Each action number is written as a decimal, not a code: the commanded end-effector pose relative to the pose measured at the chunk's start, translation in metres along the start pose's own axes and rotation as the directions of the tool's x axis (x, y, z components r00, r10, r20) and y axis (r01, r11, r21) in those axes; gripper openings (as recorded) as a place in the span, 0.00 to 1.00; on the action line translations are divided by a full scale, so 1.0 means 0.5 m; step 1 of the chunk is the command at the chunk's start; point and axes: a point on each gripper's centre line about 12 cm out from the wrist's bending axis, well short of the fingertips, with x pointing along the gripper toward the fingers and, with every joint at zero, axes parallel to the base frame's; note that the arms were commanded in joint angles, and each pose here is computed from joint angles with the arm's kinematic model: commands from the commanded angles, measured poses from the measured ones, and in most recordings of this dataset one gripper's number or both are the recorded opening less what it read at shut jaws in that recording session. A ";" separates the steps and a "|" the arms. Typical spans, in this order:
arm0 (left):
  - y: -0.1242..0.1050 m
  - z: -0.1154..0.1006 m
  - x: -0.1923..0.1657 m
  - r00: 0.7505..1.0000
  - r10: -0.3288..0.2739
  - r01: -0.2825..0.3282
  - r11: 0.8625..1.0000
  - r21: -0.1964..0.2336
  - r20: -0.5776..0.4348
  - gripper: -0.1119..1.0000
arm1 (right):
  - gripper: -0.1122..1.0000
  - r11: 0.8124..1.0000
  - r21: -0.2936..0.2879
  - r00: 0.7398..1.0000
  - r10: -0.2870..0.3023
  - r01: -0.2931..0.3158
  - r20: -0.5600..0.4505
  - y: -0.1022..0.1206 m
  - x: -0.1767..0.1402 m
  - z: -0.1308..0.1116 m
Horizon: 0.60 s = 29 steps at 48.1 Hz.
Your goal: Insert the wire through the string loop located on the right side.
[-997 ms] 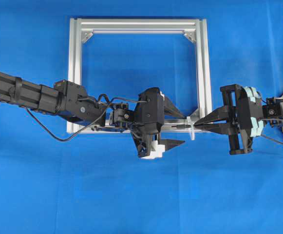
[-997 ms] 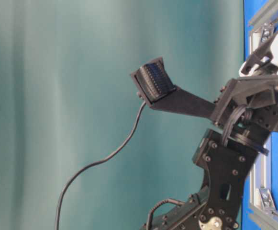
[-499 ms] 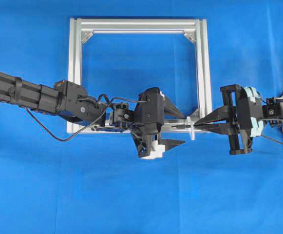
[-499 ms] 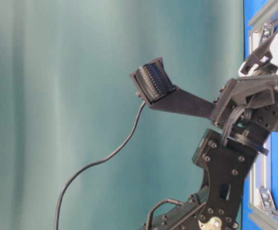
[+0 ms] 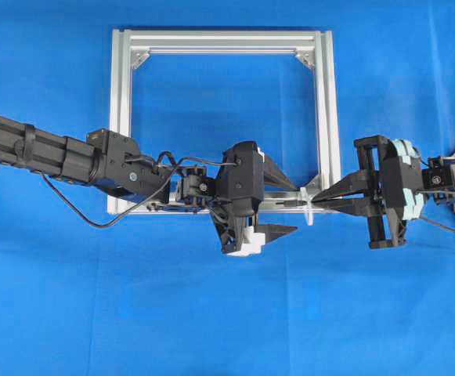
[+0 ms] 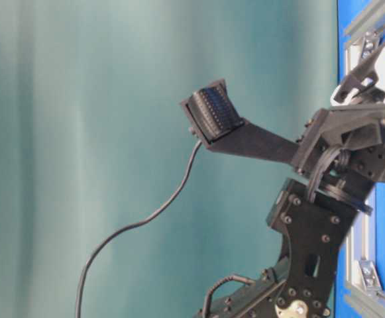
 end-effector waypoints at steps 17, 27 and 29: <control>0.000 0.041 0.000 0.999 -0.002 0.002 1.000 -0.015 0.051 0.19 | 0.07 1.000 -0.003 1.000 0.007 -0.007 0.029 0.004 0.005 0.018; 0.001 0.041 -0.001 0.999 0.000 0.001 1.000 -0.016 0.049 0.17 | 0.07 1.000 -0.003 1.000 0.007 -0.007 0.021 0.004 0.005 0.017; 0.002 0.039 -0.002 0.999 0.001 0.000 1.000 -0.017 0.048 0.17 | 0.07 1.000 -0.004 1.000 0.008 -0.008 0.009 0.004 0.006 0.014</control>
